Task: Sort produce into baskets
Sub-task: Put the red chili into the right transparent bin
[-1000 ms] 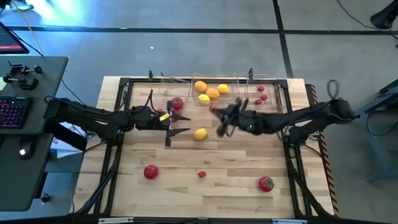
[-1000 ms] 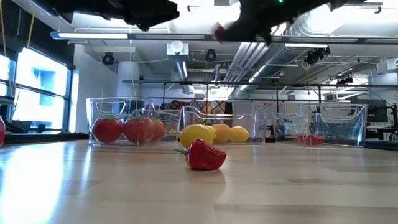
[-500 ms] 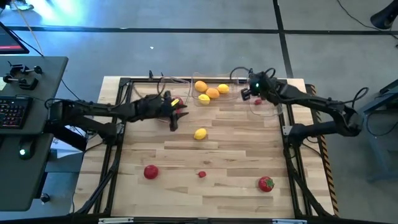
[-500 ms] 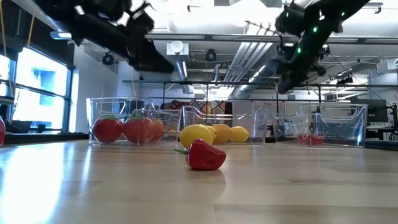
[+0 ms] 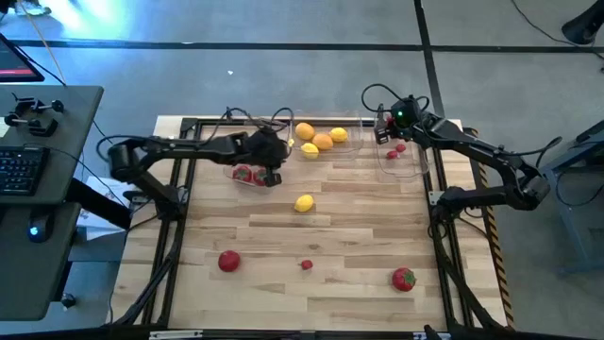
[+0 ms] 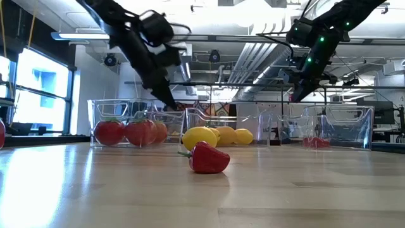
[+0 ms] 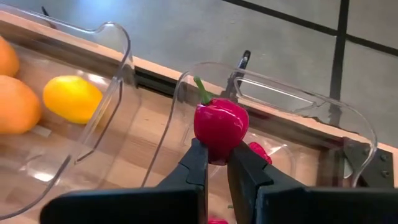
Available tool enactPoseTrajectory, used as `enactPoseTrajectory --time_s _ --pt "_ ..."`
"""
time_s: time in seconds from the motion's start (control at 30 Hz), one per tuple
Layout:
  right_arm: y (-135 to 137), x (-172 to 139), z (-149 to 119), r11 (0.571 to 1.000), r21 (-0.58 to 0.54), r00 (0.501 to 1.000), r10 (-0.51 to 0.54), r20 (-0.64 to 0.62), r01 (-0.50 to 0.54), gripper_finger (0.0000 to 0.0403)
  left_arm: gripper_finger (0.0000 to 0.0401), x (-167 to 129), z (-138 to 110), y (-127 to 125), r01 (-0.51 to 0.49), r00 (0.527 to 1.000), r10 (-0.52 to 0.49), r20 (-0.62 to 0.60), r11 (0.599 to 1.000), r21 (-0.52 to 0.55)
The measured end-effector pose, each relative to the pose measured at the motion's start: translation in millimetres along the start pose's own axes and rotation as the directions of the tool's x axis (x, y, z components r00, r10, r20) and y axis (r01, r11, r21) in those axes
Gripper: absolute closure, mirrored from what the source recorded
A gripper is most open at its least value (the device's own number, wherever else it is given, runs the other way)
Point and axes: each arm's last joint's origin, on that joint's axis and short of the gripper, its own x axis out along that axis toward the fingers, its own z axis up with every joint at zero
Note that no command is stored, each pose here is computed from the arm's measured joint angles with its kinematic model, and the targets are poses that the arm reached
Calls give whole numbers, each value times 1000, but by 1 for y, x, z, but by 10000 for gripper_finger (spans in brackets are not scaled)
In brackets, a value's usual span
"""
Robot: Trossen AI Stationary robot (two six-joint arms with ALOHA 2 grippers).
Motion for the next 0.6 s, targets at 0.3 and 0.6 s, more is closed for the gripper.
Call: enactPoseTrajectory --time_s 0.3,0.6 --pt "-1 0 -3 1000 0 1000 -7 -29 7 382 387 30 13 16 -159 980 163 -111 986 46" --pt "-2 0 -3 1000 -9 999 -9 -35 8 382 387 33 2 50 -231 962 228 -152 973 0"
